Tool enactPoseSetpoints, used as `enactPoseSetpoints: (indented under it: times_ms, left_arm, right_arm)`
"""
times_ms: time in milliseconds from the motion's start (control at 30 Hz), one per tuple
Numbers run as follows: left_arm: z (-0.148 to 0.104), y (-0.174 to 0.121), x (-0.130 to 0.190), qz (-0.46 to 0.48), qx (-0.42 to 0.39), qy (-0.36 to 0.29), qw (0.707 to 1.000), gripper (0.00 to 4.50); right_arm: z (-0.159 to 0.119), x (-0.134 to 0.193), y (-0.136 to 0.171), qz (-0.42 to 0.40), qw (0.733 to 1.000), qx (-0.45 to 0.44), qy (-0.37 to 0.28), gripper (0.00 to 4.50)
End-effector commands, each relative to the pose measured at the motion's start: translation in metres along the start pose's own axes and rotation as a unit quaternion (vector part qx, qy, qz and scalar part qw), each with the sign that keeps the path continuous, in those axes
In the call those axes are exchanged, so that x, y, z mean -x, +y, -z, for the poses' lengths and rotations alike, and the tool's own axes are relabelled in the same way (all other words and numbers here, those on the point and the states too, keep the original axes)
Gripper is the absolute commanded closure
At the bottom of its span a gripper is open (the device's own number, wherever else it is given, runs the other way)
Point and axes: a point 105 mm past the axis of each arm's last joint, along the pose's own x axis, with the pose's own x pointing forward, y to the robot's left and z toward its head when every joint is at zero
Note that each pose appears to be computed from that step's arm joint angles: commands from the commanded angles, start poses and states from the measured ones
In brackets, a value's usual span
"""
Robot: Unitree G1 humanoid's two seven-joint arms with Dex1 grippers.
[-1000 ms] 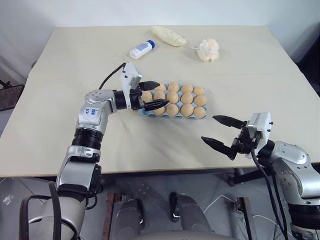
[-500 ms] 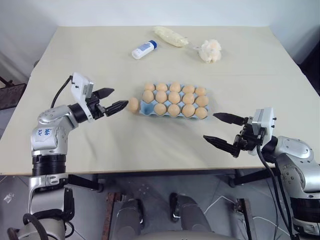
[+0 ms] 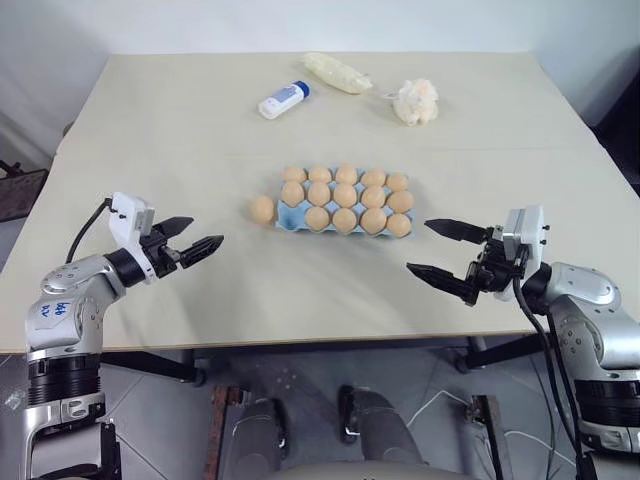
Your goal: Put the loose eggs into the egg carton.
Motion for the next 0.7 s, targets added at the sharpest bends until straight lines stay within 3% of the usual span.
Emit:
enactPoseSetpoints:
  times_ms: [33,367,700]
  left_arm:
    - [-0.018,-0.001,-0.007,0.011,-0.021,-0.028,0.999,0.03]
    - [-0.029,-0.010,-0.072,0.080,-0.054,-0.018,0.995,0.03]
    - [-0.030,0.000,-0.112,0.060,-0.055,0.002,0.997,0.03]
  right_arm:
    - [-0.009,-0.003,-0.001,-0.007,1.000,0.018,-0.012,0.00]
    - [-0.008,-0.009,0.000,-0.014,1.000,0.017,-0.020,0.00]
    - [-0.010,-0.007,0.006,0.004,0.999,0.024,-0.040,0.00]
